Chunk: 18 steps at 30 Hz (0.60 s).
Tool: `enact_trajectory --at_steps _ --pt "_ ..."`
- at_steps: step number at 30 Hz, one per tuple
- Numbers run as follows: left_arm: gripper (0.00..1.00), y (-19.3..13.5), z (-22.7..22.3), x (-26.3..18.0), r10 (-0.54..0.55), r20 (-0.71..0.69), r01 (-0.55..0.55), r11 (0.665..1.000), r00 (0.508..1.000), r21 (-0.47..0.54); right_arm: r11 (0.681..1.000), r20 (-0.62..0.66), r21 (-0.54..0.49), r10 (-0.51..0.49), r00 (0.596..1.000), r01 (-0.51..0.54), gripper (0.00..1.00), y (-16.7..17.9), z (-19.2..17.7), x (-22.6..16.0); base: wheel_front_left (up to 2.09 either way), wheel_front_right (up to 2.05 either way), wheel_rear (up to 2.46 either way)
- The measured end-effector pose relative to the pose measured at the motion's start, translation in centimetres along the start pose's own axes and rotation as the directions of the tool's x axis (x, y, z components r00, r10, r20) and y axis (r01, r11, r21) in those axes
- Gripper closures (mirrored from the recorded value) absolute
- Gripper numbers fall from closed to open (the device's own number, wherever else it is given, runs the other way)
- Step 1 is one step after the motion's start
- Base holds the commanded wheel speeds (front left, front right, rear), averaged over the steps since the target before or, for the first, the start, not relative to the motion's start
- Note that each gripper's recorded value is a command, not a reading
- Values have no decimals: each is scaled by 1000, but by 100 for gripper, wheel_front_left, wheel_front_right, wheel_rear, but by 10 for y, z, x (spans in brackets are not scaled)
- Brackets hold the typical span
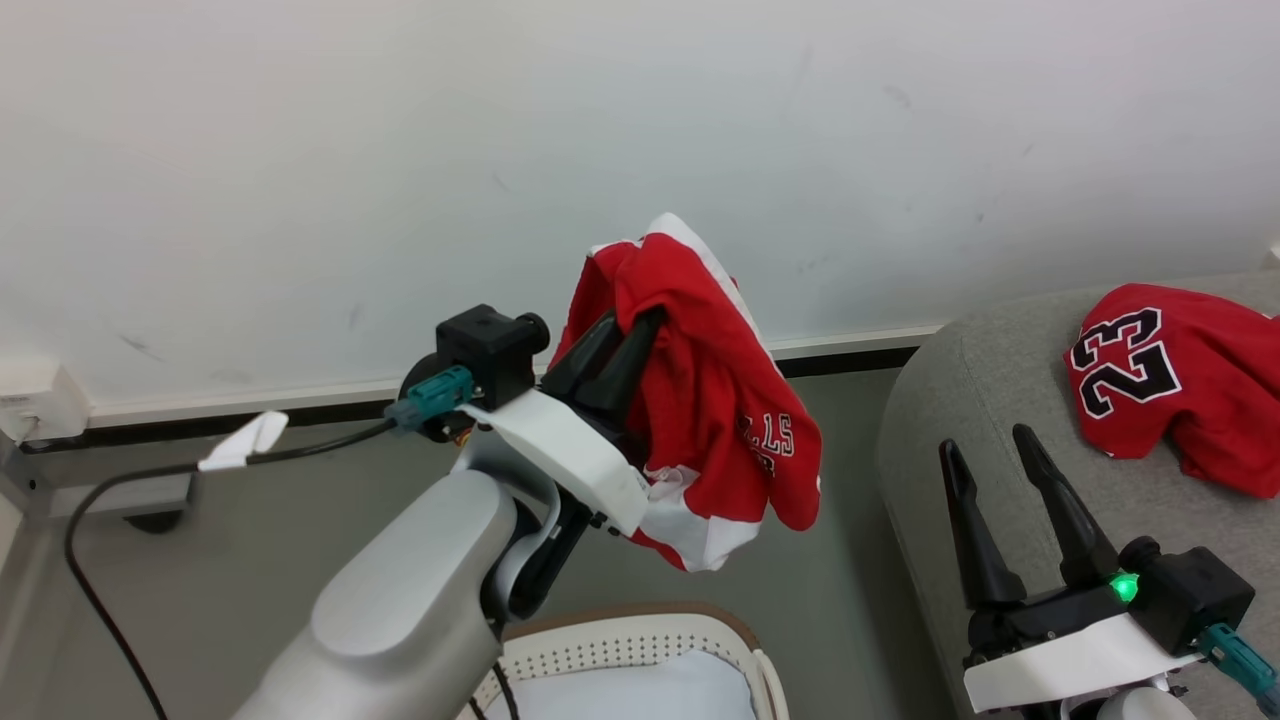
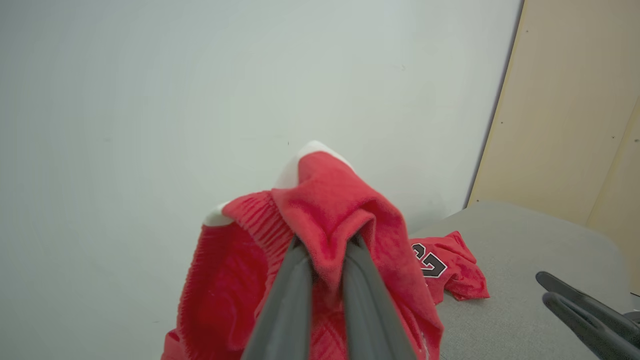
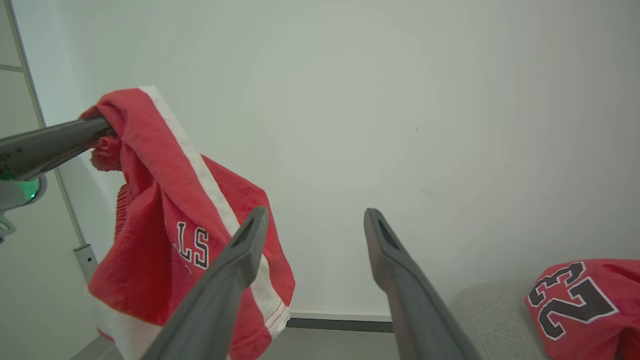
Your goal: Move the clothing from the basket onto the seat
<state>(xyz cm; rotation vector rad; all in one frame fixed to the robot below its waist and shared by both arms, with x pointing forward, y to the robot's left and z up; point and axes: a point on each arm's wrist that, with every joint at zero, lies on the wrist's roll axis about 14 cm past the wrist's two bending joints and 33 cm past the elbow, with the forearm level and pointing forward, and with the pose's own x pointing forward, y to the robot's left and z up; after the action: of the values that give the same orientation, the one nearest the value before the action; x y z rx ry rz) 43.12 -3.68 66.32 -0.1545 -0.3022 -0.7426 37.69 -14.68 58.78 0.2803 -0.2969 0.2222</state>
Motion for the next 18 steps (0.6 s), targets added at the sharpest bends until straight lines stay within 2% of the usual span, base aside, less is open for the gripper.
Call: enact_trajectory --at_steps 6,18 --pt "100 -1 1 -3 1 2 -1 1000 1000 -4 1000 -37 -1 26 999 -26 0 6 -12 0 0 0 0" --pt "100 -11 -1 -13 -19 -17 19 1000 1000 0 971 -201 -33 225 953 -236 0 60 -59 9 0 0 0"
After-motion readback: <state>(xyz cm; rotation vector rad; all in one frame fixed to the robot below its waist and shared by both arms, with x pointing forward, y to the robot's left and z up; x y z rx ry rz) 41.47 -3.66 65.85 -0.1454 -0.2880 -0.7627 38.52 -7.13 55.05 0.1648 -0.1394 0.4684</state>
